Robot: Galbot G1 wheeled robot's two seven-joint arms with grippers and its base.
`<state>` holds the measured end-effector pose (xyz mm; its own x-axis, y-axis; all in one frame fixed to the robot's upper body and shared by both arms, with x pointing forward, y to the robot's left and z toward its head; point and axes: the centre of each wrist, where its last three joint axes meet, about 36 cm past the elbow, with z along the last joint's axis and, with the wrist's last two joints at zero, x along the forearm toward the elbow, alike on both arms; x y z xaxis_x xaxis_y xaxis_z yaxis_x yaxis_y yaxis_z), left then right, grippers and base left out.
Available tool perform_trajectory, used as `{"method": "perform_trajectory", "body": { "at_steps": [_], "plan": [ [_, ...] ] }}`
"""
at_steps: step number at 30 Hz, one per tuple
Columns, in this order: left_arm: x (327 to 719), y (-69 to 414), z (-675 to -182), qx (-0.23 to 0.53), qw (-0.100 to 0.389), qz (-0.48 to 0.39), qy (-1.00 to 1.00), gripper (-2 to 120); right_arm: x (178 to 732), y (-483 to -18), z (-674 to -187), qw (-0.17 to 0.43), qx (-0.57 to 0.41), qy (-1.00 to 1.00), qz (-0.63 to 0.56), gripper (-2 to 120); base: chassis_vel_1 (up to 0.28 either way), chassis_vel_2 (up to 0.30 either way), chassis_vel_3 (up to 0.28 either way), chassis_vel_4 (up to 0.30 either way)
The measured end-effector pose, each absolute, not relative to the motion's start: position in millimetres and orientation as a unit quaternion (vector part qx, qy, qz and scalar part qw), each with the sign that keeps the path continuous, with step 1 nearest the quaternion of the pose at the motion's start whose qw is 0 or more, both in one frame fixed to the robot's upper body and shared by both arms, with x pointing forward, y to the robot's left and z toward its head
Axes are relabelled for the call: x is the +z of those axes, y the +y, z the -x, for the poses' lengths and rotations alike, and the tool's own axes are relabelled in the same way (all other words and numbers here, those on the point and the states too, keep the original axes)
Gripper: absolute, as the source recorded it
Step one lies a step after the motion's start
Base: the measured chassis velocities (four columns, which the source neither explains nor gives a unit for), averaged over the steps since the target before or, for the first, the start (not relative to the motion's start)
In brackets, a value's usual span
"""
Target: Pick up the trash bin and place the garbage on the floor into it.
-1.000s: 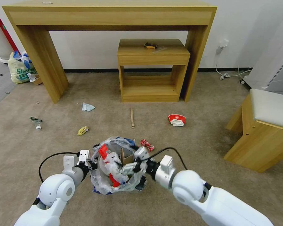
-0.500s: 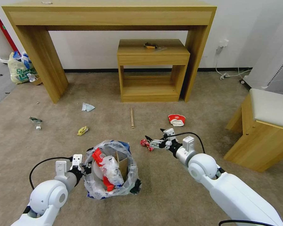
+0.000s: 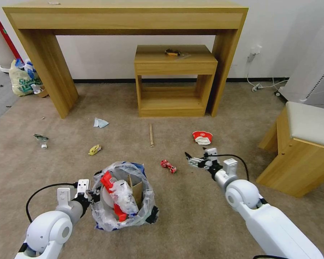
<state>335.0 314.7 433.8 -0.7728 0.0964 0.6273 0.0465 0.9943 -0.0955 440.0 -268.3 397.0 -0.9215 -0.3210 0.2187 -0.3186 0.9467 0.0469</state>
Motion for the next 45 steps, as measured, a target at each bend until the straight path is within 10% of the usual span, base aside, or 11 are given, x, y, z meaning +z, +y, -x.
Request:
{"method": "perform_trajectory", "body": {
  "at_steps": [45],
  "plan": [
    [429.1, 311.8, -335.0, 0.038, 0.337, 0.057, -0.939, 0, 361.3, -262.4, -369.8, 0.112, -0.023, -0.987, -0.111, 100, -0.067, 0.065, 0.065, -0.068]
  ]
}}
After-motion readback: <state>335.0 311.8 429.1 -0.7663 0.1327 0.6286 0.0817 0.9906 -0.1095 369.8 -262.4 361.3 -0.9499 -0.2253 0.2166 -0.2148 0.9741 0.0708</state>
